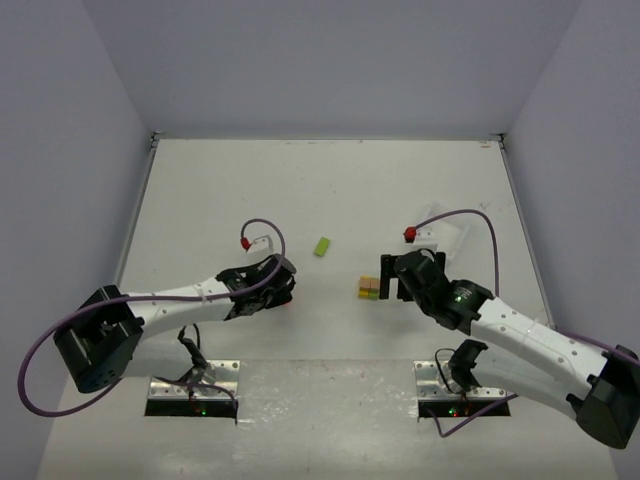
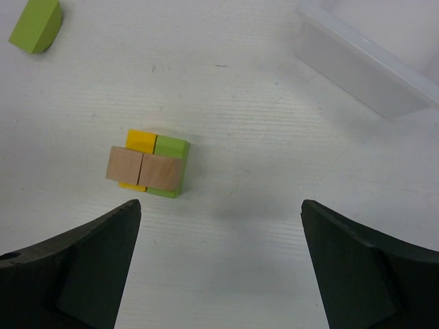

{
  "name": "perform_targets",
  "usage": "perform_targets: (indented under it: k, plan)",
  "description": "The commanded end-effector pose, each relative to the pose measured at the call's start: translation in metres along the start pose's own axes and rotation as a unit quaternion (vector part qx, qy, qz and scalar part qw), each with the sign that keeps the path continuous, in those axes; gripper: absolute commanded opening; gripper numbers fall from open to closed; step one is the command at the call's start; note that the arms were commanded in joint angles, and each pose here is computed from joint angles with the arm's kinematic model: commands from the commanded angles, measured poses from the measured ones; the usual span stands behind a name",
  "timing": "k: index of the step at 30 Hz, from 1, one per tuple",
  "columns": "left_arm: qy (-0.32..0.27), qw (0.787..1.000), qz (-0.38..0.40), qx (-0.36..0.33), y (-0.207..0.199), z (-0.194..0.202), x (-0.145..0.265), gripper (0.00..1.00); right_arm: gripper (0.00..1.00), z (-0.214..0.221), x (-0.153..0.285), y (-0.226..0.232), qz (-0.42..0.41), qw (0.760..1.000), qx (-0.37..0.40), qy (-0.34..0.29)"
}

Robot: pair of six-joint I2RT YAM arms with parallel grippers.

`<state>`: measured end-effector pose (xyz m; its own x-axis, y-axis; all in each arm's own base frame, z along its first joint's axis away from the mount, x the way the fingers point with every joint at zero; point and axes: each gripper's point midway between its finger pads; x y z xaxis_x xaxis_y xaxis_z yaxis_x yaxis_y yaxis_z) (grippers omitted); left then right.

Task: Build the wood block tower

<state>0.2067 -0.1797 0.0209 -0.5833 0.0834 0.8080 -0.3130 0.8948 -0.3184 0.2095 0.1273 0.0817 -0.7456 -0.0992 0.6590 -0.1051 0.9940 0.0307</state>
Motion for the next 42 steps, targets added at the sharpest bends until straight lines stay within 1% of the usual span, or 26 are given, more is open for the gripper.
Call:
perform_targets:
  k: [1,2,3,5,6,7,8,9,12,16,18,21,23,24,26,31,33,36,37,42]
  plan:
    - [-0.099,0.939,0.268,-0.189,-0.110,-0.044,0.057,0.00,0.99,-0.024,0.015,0.049,-0.126,0.992,-0.002,-0.014]
    - [-0.106,0.908,0.336,-0.227,-0.125,-0.039,0.075,0.01,0.99,-0.028,0.019,0.061,-0.159,0.987,0.005,-0.018]
    - [-0.102,0.874,0.394,-0.265,-0.133,-0.027,0.091,0.04,0.99,-0.034,0.023,0.071,-0.185,0.982,0.008,-0.025]
    - [-0.113,0.808,0.487,-0.310,-0.150,-0.016,0.125,0.11,0.99,-0.041,0.035,0.089,-0.235,0.972,0.015,-0.022]
    - [-0.108,0.782,0.516,-0.334,-0.151,-0.008,0.136,0.10,0.99,-0.044,0.039,0.094,-0.248,0.968,0.017,-0.022]
    - [-0.106,0.756,0.537,-0.360,-0.150,0.000,0.142,0.05,0.99,-0.045,0.048,0.104,-0.280,0.960,0.021,-0.017]
    - [-0.106,0.729,0.553,-0.389,-0.146,0.008,0.147,0.03,0.99,-0.050,0.056,0.111,-0.303,0.953,0.020,-0.019]
    - [-0.102,0.728,0.550,-0.395,-0.144,0.011,0.144,0.00,0.99,-0.052,0.062,0.117,-0.321,0.947,0.020,-0.019]
    - [-0.093,0.719,0.550,-0.414,-0.142,0.016,0.140,0.00,0.99,-0.053,0.075,0.129,-0.363,0.932,0.017,-0.015]
    - [-0.078,0.680,0.586,-0.433,-0.142,0.031,0.149,0.00,0.99,-0.056,0.084,0.136,-0.386,0.922,0.009,-0.011]
    - [-0.078,0.679,0.587,-0.434,-0.143,0.030,0.150,0.00,0.99,-0.059,0.088,0.139,-0.396,0.918,0.009,-0.014]
    - [-0.079,0.678,0.588,-0.435,-0.144,0.030,0.150,0.00,0.99,-0.053,0.096,0.151,-0.436,0.900,0.014,0.003]
    - [-0.080,0.677,0.588,-0.435,-0.144,0.029,0.151,0.00,0.94,-0.051,0.097,0.159,-0.454,0.891,0.013,0.014]
    - [-0.082,0.676,0.589,-0.435,-0.144,0.029,0.152,0.00,0.90,-0.052,0.097,0.162,-0.459,0.888,0.012,0.014]
    - [-0.083,0.677,0.588,-0.434,-0.143,0.029,0.152,0.00,0.78,-0.053,0.097,0.166,-0.466,0.885,0.008,0.018]
    - [-0.091,0.679,0.587,-0.431,-0.141,0.027,0.154,0.00,0.51,-0.060,0.096,0.169,-0.467,0.884,0.002,0.007]
    - [-0.091,0.679,0.587,-0.431,-0.140,0.027,0.153,0.00,0.46,-0.063,0.097,0.169,-0.467,0.884,0.000,0.001]
    - [-0.091,0.681,0.585,-0.431,-0.140,0.027,0.152,0.00,0.37,-0.063,0.098,0.168,-0.468,0.884,-0.001,-0.003]
    - [-0.091,0.683,0.583,-0.430,-0.140,0.027,0.151,0.00,0.36,-0.063,0.098,0.168,-0.469,0.883,0.000,-0.002]
    - [-0.101,0.697,0.572,-0.420,-0.144,0.020,0.148,0.00,0.23,-0.060,0.103,0.167,-0.474,0.881,0.004,0.001]
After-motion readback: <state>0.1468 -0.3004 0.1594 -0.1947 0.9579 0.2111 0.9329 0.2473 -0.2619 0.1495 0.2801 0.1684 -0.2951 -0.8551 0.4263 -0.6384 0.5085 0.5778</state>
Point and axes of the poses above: each gripper's point midway between its finger pads, its own x axis back along the fingers, its own y axis along the line the jaws close on, z = x × y, and after that the axes turned 3 degrees about x, right-handed
